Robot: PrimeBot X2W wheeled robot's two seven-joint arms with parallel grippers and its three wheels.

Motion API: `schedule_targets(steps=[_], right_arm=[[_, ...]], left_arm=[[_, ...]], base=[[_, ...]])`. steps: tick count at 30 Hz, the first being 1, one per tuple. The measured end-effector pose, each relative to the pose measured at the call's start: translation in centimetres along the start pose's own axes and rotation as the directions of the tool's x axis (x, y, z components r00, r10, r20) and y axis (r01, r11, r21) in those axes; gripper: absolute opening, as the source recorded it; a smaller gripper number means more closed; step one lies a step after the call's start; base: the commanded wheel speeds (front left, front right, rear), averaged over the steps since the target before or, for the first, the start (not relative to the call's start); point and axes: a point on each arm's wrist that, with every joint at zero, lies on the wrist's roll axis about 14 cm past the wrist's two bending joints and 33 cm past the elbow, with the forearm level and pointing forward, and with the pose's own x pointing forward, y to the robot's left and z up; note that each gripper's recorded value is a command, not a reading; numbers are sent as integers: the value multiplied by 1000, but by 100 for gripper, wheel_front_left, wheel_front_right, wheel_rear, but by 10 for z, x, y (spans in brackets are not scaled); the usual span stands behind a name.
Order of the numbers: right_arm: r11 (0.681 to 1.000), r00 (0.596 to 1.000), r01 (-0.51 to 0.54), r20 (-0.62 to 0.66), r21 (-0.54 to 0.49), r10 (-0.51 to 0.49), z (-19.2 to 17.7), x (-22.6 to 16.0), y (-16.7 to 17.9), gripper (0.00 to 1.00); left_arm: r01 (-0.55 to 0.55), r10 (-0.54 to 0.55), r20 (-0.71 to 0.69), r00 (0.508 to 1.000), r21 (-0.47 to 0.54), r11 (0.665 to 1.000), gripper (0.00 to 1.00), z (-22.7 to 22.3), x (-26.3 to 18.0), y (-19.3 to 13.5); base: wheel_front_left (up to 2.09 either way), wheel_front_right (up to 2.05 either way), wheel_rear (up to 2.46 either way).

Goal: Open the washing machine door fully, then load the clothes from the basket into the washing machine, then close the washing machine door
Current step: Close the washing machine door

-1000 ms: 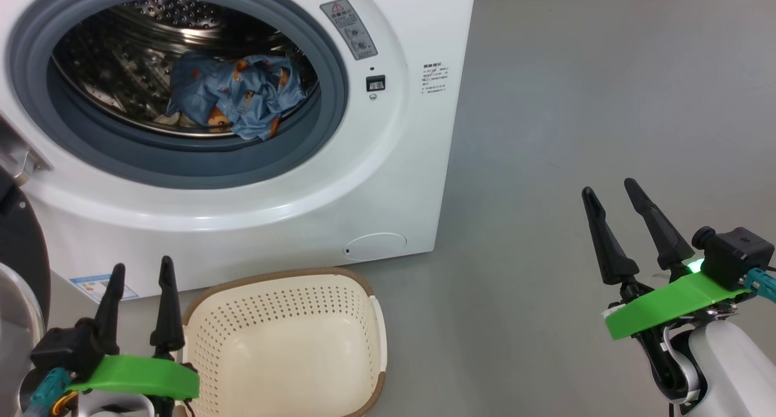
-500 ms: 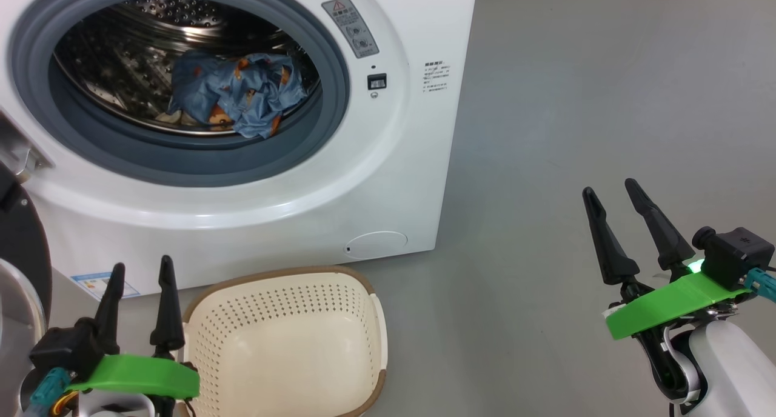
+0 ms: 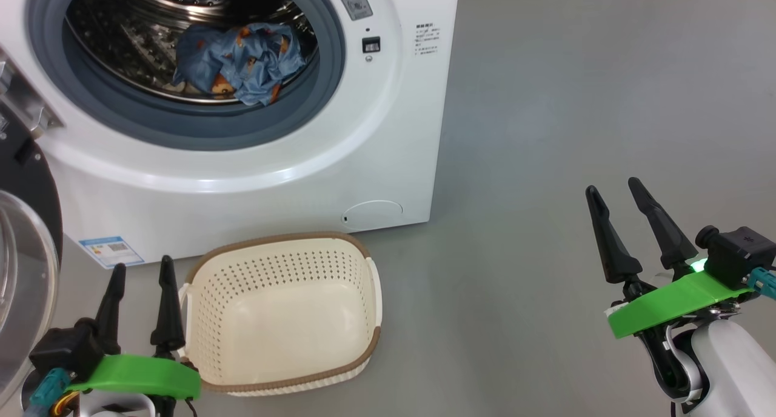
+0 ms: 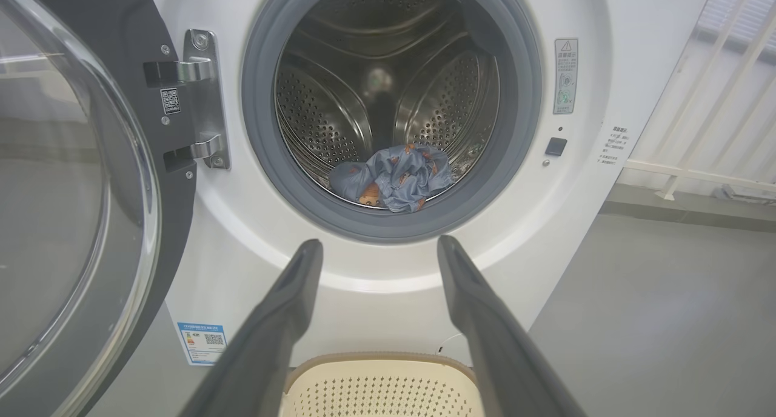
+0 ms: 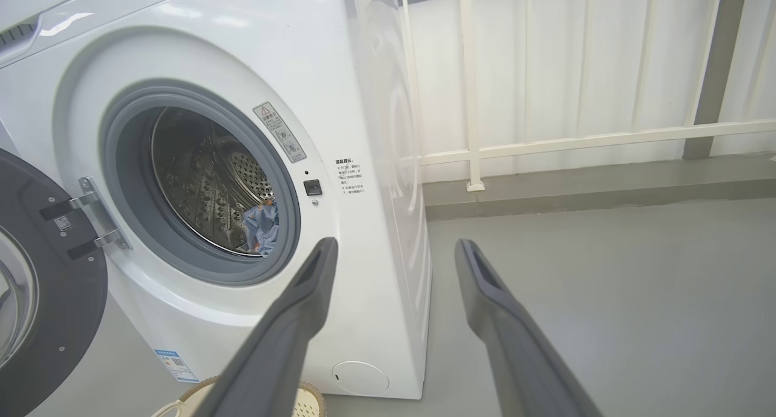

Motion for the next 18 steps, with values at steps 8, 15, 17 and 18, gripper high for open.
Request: schedule_targets(steps=[8,15,17,18], right_arm=[[1000,1000,-1,5,4,1,1,0,2,100],[1000,1000,-2,10,4,2,3,0,2,100],[1000,1000,-2,11,4,2,3,0,2,100],[1000,1000,-2,11,4,2,3,0,2,100]], left_arm=[[2,-2,4,1000,-1,1000,100,2,-1,0],[5,-5,9,1000,-1,1000,100,4,-1,-1],[5,-5,9,1000,0,1000,100,4,-1,-1],[6,-6,10,1000,0,1000,100,4,-1,-1]], base=[[-41,41,0],[0,0,0],[0,0,0],[0,0,0]])
